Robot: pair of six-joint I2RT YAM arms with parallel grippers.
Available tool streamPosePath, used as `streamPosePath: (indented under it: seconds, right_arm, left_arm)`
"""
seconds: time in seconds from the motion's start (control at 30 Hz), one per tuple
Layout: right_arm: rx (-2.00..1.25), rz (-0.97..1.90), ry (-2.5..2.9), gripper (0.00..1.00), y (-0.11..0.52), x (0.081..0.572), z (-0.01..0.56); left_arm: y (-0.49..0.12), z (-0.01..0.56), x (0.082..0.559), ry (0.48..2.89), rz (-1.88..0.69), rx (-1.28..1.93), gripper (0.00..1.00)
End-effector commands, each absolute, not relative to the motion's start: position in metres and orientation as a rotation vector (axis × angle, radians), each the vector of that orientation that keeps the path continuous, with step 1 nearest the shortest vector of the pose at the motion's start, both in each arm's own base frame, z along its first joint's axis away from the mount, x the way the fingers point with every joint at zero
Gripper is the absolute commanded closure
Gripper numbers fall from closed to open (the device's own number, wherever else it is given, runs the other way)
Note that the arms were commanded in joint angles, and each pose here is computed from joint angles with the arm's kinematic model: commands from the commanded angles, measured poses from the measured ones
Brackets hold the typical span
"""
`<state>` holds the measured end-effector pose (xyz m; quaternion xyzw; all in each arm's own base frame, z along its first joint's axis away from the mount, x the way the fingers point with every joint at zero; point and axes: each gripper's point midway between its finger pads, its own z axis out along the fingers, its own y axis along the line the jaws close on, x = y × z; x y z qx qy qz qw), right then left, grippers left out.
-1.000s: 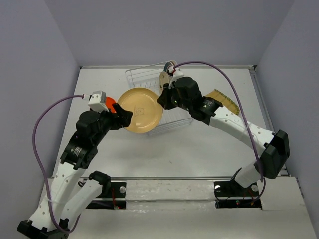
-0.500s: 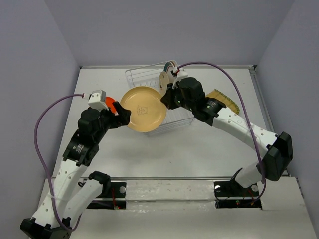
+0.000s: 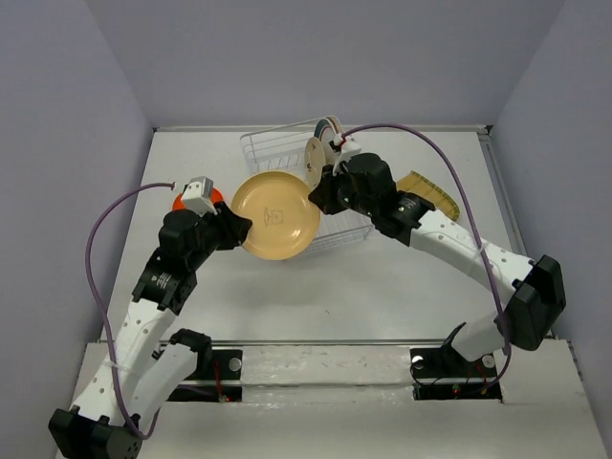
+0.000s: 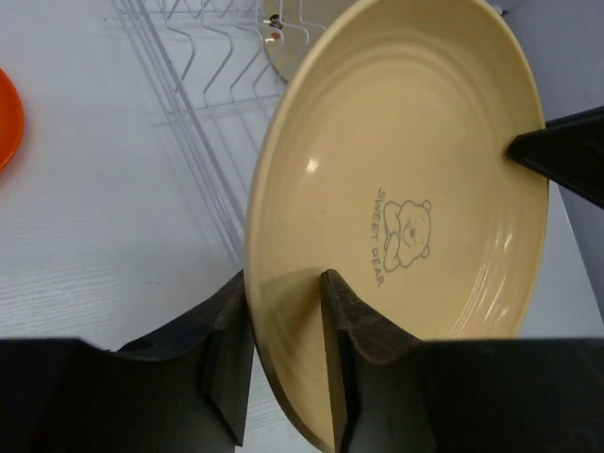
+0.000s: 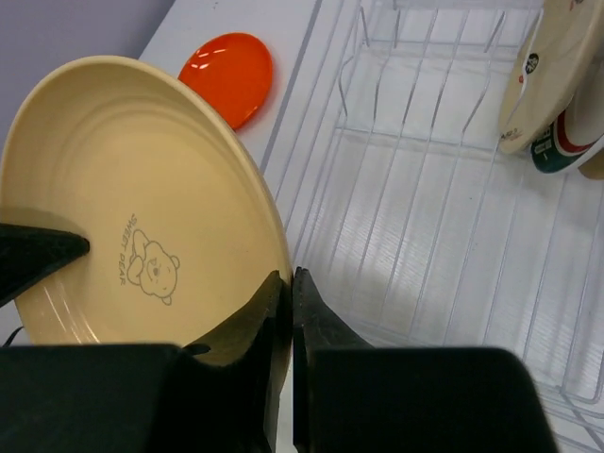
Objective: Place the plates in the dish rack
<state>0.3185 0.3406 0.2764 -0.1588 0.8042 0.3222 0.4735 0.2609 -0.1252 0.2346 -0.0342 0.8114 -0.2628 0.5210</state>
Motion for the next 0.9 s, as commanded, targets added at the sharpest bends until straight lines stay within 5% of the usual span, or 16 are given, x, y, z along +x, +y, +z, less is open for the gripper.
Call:
streamPosePath:
  seconds: [0.0,0.1,0.2,0.23,0.37,0.47,0.6,0.7,0.73,0.77,0.8,0.83,0.87]
  right_arm:
    - [-0.427,0.969,1.836,0.93,0.357,0.304,0.314]
    - [-0.483,0.98,1.829,0.93,0.359,0.298,0.311]
    - [-0.567,1.024,1.821,0.68,0.349,0.29,0.308]
    - [-0.571,1.03,1.822,0.49,0.337,0.294,0.306]
    - [-0.746,1.156,1.797,0.26,0.327,0.277,0.297]
    - [-0.889,1.236,1.79,0.24,0.332,0.258,0.285]
    - [-0.957,1.335,1.76,0.34,0.337,0.243,0.286]
    - [-0.981,1.409,1.731,0.52,0.341,0.236,0.292]
    - [-0.993,1.466,1.711,0.73,0.344,0.231,0.298]
    - [-0.986,1.473,1.712,0.73,0.345,0.233,0.3]
    - [-0.98,1.484,1.715,0.81,0.346,0.233,0.301]
    - [-0.96,1.49,1.725,0.93,0.349,0.237,0.304]
    - [-0.946,1.491,1.74,0.93,0.35,0.239,0.302]
  left_arm:
    - [-0.144,0.26,0.261,1.832,-0.766,0.001,0.72]
    - [-0.15,0.268,0.254,1.796,-0.822,0.062,0.86]
    - [-0.153,0.272,0.248,1.775,-0.854,0.113,0.95]
    - [-0.154,0.272,0.245,1.773,-0.866,0.132,0.95]
    - [-0.16,0.275,0.237,1.746,-0.917,0.214,0.95]
    - [-0.167,0.278,0.231,1.726,-0.966,0.258,0.95]
    - [-0.17,0.279,0.229,1.713,-0.988,0.281,0.95]
    - [-0.171,0.279,0.231,1.711,-0.987,0.28,0.95]
    - [-0.17,0.278,0.233,1.714,-0.981,0.273,0.91]
    - [-0.169,0.277,0.235,1.716,-0.972,0.264,0.91]
    - [-0.168,0.276,0.237,1.722,-0.964,0.256,0.87]
    - [-0.164,0.276,0.242,1.723,-0.93,0.239,0.7]
    - [-0.16,0.276,0.245,1.728,-0.906,0.214,0.61]
